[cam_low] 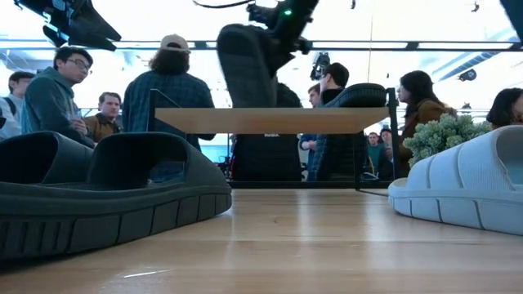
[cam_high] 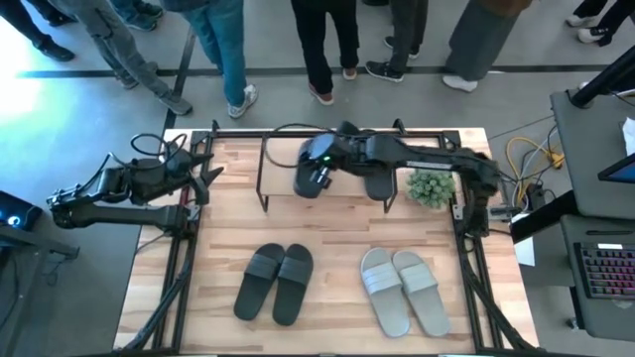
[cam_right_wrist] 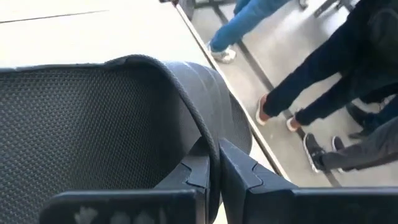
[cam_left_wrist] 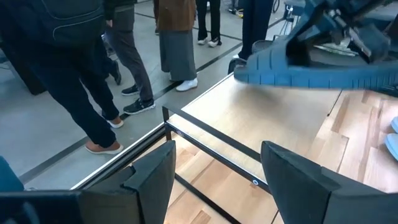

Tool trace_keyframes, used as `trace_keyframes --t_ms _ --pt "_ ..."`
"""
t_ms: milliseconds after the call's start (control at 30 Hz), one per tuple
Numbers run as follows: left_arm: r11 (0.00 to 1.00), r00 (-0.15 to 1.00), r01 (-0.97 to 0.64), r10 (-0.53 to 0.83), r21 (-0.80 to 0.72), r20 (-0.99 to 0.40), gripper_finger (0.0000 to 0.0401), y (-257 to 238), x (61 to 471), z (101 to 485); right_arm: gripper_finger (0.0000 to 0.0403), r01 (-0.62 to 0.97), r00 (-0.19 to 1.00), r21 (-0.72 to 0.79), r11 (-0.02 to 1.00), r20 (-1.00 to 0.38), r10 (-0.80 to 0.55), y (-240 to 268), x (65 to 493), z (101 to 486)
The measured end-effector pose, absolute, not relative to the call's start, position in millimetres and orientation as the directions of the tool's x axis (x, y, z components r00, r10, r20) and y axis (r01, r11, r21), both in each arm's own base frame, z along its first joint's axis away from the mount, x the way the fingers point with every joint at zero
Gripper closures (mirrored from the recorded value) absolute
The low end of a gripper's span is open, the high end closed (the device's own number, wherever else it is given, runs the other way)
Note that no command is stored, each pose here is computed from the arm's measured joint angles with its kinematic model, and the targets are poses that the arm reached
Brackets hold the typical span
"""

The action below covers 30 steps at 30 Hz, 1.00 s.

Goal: Pick and place slides into the shelf
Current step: Put the black slide on the shelf

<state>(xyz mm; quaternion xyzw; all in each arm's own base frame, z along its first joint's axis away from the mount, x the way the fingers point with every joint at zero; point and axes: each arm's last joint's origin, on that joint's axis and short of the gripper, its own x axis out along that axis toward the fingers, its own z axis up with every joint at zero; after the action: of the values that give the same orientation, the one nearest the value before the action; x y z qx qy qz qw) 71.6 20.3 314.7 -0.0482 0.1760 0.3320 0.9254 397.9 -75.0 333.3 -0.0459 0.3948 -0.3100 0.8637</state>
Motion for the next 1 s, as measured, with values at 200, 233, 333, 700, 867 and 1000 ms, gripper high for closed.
trace_keyframes --t_ms 200,233,333,700,867,1000 --pt "0.760 0.696 -0.648 0.617 0.048 -0.367 0.0180 21.2 75.9 313.8 0.0390 0.428 0.479 -0.386 0.817 -0.670 -0.567 -86.6 362.1 331.3" --pt "0.760 0.694 -0.648 0.617 0.051 -0.371 0.0180 21.2 76.9 313.6 0.0390 0.402 0.469 -0.410 0.818 -0.676 -0.569 -88.3 360.6 326.2" --pt "0.760 0.688 -0.647 0.616 0.061 -0.383 0.0180 21.5 81.3 312.7 0.0390 0.340 0.440 -0.471 0.814 -0.686 -0.580 -92.4 357.1 315.4" --pt "0.758 0.683 -0.649 0.620 0.067 -0.386 0.0180 22.7 100.0 313.3 0.0390 0.246 0.425 -0.563 0.789 -0.669 -0.610 -99.0 354.4 298.7" --pt "0.763 0.689 -0.644 0.613 0.063 -0.387 0.0180 23.0 108.0 313.2 0.0390 0.236 0.397 -0.592 0.770 -0.665 -0.633 -98.1 352.6 293.0" --pt "0.766 0.700 -0.641 0.611 0.051 -0.369 0.0180 23.2 112.9 315.2 0.0390 0.243 0.376 -0.635 0.734 -0.636 -0.674 -96.6 352.8 293.5"
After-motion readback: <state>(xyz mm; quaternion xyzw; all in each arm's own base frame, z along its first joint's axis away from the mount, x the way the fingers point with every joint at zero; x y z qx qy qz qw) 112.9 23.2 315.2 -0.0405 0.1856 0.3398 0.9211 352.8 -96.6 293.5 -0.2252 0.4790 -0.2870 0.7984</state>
